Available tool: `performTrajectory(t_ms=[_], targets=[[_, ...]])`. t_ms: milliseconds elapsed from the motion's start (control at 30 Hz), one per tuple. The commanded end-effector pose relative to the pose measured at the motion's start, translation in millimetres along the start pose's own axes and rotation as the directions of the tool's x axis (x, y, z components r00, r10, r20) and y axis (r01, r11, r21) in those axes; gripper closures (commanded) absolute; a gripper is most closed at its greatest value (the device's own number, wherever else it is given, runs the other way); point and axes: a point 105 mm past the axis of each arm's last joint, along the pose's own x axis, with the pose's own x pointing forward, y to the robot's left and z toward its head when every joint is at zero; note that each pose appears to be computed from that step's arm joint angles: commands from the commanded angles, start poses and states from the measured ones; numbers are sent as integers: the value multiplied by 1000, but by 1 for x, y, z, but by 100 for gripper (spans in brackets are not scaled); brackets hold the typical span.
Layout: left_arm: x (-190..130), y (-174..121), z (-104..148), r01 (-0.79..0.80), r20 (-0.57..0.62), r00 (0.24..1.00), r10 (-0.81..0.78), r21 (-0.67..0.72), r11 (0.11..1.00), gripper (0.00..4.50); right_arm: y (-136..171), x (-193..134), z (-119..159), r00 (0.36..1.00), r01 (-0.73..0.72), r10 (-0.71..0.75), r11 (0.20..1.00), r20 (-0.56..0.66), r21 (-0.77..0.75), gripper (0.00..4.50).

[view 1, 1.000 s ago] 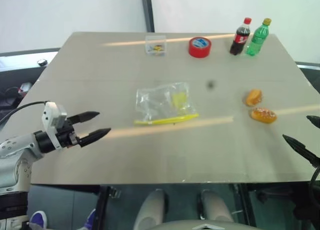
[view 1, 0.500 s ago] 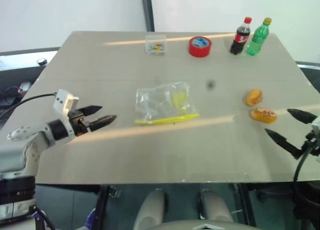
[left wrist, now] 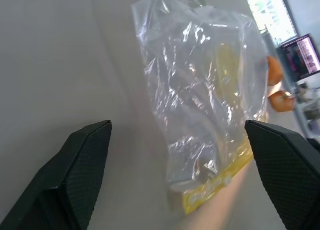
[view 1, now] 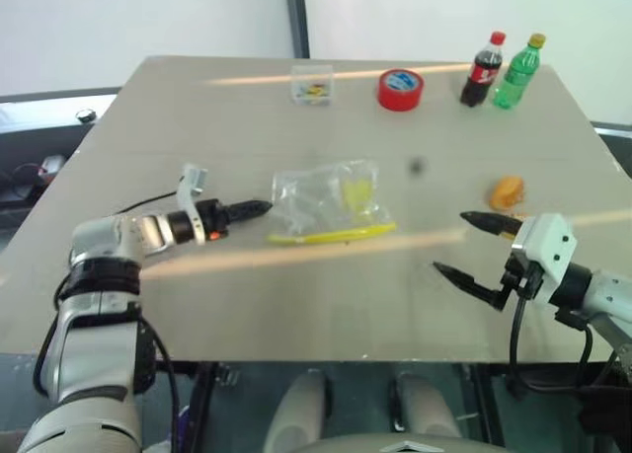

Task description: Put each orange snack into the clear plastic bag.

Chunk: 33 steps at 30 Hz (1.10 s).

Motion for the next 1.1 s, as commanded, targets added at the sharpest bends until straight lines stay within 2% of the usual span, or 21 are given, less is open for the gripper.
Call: performTrajectory(t_ms=[33, 267, 300, 367, 633, 900, 1000, 1100], targets=[[15, -1, -16, 54, -78, 995, -60, -87, 995, 0, 2, -1, 10, 999, 23, -22, 999, 28, -49, 2], [48, -20, -27, 159, -163, 970, -181, -136, 978, 0, 10, -2, 8, 999, 47, -46, 998, 18, -47, 2], [52, -19, -31, 146, -177, 969, -171, -147, 978, 25, 11, -2, 8, 999, 48, -47, 998, 18, -47, 0], [57, -19, -39, 139, -203, 964, -172, -169, 976, 79, 13, -2, 8, 999, 51, -50, 997, 18, -52, 0], [67, -34, -41, 204, -168, 951, -259, -287, 936, 441, 18, 2, 7, 997, 75, -73, 992, 30, -97, 0], [63, -65, -19, 298, -99, 929, -356, -370, 880, 447, 18, 14, 2, 995, 96, -94, 979, 19, -180, 0], [59, -81, -6, 325, -67, 922, -382, -405, 855, 447, 15, 33, -14, 992, 87, -112, 939, -56, -334, 0], [58, -92, 1, 333, -50, 920, -389, -426, 841, 447, 9, 54, -27, 983, 109, -161, 904, -92, -414, 0]])
